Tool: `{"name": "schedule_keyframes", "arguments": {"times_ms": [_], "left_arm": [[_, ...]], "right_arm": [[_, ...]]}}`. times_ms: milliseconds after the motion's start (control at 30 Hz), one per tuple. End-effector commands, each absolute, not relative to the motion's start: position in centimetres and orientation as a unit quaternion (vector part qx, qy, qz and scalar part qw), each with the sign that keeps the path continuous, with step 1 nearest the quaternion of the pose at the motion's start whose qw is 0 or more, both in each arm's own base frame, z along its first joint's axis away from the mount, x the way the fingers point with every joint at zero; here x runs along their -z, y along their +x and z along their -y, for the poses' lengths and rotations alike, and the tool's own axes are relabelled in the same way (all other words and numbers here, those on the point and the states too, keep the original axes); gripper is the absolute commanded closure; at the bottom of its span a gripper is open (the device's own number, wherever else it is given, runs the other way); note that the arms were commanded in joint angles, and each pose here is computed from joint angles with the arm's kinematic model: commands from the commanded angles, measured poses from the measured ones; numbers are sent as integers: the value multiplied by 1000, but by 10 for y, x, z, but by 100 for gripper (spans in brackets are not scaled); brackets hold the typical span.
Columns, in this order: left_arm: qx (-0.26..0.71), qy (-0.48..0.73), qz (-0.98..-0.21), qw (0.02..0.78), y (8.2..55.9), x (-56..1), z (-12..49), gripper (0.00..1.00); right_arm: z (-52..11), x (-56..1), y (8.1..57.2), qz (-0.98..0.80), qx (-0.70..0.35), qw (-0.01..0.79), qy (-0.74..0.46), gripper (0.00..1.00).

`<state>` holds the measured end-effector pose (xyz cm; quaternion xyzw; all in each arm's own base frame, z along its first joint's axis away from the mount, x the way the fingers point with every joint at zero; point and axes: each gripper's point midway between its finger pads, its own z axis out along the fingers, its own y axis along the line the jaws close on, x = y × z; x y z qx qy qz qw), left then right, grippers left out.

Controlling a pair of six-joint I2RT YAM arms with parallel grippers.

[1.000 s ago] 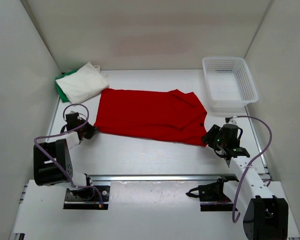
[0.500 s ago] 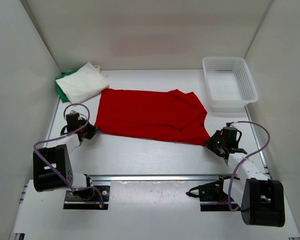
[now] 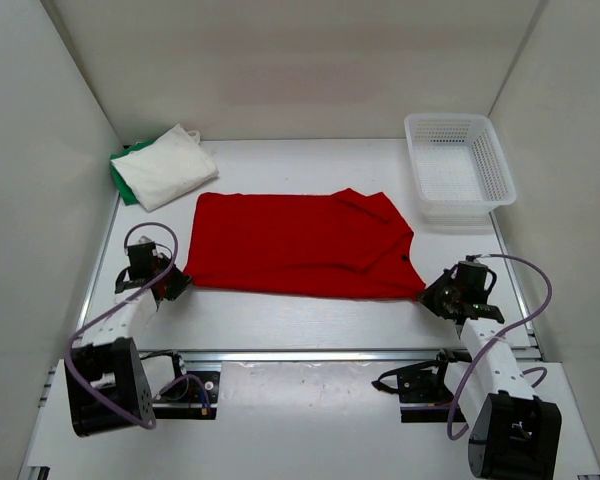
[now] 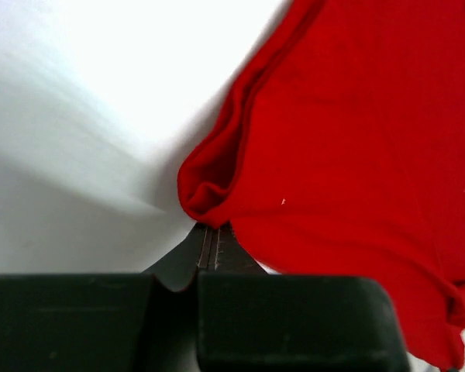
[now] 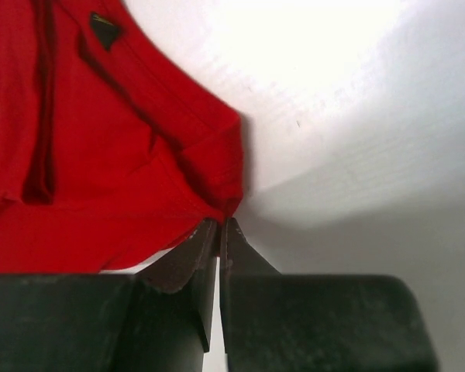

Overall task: Fold and stack the t-shirts
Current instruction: Fold the flattened tshirt in 1/3 of the way

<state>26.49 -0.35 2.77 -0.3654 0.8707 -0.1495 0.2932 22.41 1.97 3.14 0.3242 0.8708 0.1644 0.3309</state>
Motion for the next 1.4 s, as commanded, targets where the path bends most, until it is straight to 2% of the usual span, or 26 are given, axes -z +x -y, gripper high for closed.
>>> {"name": "schedule_keyframes", "arguments": {"times_ms": [0, 33, 67, 100, 133, 167, 200, 233, 267, 333, 367, 433, 467, 500, 533, 567, 600, 633, 700, 733, 833, 933, 1367], "left_arm": [[94, -340, -894, 277, 235, -24, -6, 100], [96, -341, -897, 265, 225, -22, -2, 100], [105, -340, -898, 257, 218, -18, 3, 100], [115, -338, -898, 257, 215, -17, 9, 96], [128, -331, -899, 254, 215, -20, 16, 82], [139, -338, -897, 250, 215, -21, 18, 63], [149, -337, -894, 254, 218, -26, 18, 39], [138, -345, -889, 266, 223, -33, 9, 30], [125, -341, -892, 269, 224, -36, 5, 15], [109, -327, -892, 293, 236, -55, -1, 1], [108, -320, -889, 309, 244, -68, -1, 1], [117, -301, -882, 343, 261, -94, 0, 1], [130, -284, -879, 362, 271, -104, 7, 1], [147, -269, -881, 361, 273, -106, 15, 1], [173, -239, -880, 372, 280, -114, 30, 1], [191, -212, -878, 383, 288, -118, 45, 18], [205, -180, -882, 385, 289, -119, 68, 41], [208, -166, -883, 386, 292, -119, 80, 48], [209, -112, -888, 394, 293, -122, 122, 74], [205, -105, -891, 390, 294, -119, 129, 78], [257, -76, -892, 365, 293, -106, 166, 79], [284, -95, -894, 332, 286, -81, 171, 79], [286, -104, -894, 328, 270, -49, 160, 80]], "right_arm": [[-25, -34, 215, -879, -167, 303, 327, 100], [-29, -32, 210, -884, -168, 290, 327, 100], [-32, -34, 208, -886, -171, 286, 324, 97], [-34, -41, 211, -883, -178, 294, 318, 91], [-35, -44, 211, -884, -179, 296, 315, 74], [-33, -47, 211, -884, -174, 301, 311, 60], [-32, -62, 219, -881, -175, 319, 303, 53], [-29, -72, 224, -883, -168, 330, 287, 50], [-26, -78, 226, -883, -160, 338, 283, 46], [-25, -108, 240, -884, -146, 376, 237, 45], [-28, -116, 245, -883, -150, 383, 225, 46], [-44, -127, 258, -889, -164, 389, 177, 57], [-63, -131, 262, -889, -186, 392, 150, 71], [-73, -128, 270, -887, -197, 393, 140, 90], [-92, -114, 266, -897, -212, 368, 123, 100], [-105, -116, 271, -894, -223, 374, 106, 100], [-117, -108, 274, -896, -227, 370, 91, 100], [-123, -94, 273, -904, -228, 352, 84, 99], [-134, -93, 284, -902, -239, 352, 72, 100], [-136, -83, 285, -908, -235, 341, 71, 99], [-138, -70, 291, -910, -236, 333, 74, 100], [-140, -57, 294, -915, -233, 321, 72, 100], [-161, -38, 300, -923, -250, 286, 59, 100]]}}
